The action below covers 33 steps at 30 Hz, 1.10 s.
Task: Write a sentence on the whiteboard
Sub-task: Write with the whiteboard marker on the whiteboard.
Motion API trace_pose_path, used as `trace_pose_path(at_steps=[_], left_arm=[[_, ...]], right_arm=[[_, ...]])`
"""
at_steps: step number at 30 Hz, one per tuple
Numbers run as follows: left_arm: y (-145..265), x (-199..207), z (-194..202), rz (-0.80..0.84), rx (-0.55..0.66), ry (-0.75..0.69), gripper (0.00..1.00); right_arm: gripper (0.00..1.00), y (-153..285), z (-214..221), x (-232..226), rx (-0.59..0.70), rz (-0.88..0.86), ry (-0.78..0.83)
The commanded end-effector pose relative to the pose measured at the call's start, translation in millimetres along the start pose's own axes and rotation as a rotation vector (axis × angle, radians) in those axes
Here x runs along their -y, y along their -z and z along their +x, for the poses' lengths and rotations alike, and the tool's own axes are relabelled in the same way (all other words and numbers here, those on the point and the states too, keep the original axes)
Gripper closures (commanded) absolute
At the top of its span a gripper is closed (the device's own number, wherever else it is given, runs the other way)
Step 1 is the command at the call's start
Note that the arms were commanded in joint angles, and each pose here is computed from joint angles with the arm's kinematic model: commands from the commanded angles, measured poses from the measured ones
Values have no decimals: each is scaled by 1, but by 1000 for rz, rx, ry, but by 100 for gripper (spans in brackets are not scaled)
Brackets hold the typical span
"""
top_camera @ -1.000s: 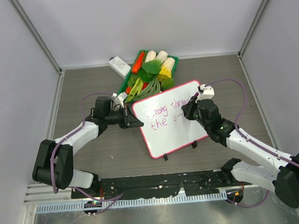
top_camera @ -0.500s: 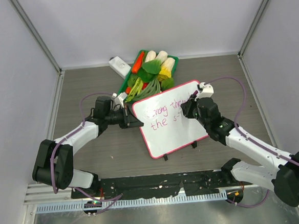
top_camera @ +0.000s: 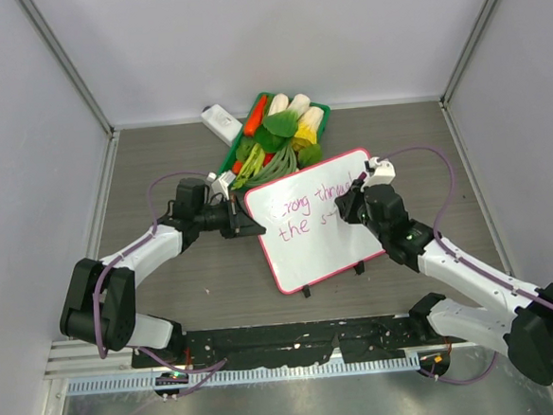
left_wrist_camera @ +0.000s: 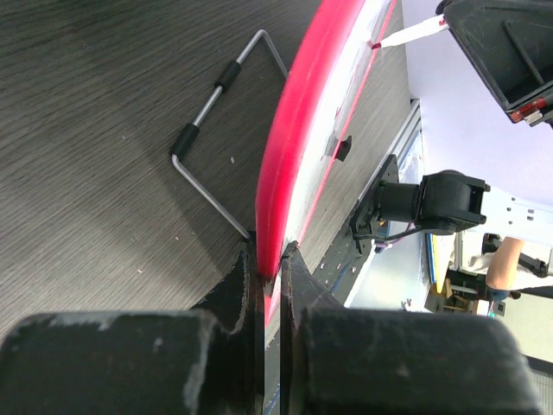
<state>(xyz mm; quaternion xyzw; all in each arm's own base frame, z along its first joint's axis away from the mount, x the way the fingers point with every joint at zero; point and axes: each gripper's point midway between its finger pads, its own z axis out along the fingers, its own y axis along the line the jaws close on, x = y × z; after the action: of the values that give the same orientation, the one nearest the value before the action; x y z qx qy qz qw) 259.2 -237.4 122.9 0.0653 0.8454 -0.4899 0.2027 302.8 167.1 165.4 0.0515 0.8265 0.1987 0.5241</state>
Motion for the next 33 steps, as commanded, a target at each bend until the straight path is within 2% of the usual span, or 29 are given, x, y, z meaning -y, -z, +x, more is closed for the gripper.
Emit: trace_pose_path(at_steps=[1,8,15,33], left_arm=[[3,-27,-14,-143,68,-66,100],[3,-28,-13,-145,66,-65,100],[3,-27,-13,-143,67,-63,100],[4,-26,-13,-144,71,-68,100]], right_arm=[[99,5,6,5,-10,1,0],[99,9,26,17,-59,24,15],[98,11,26,19,-56,30,18],[99,8,-13,9,42,44,24]])
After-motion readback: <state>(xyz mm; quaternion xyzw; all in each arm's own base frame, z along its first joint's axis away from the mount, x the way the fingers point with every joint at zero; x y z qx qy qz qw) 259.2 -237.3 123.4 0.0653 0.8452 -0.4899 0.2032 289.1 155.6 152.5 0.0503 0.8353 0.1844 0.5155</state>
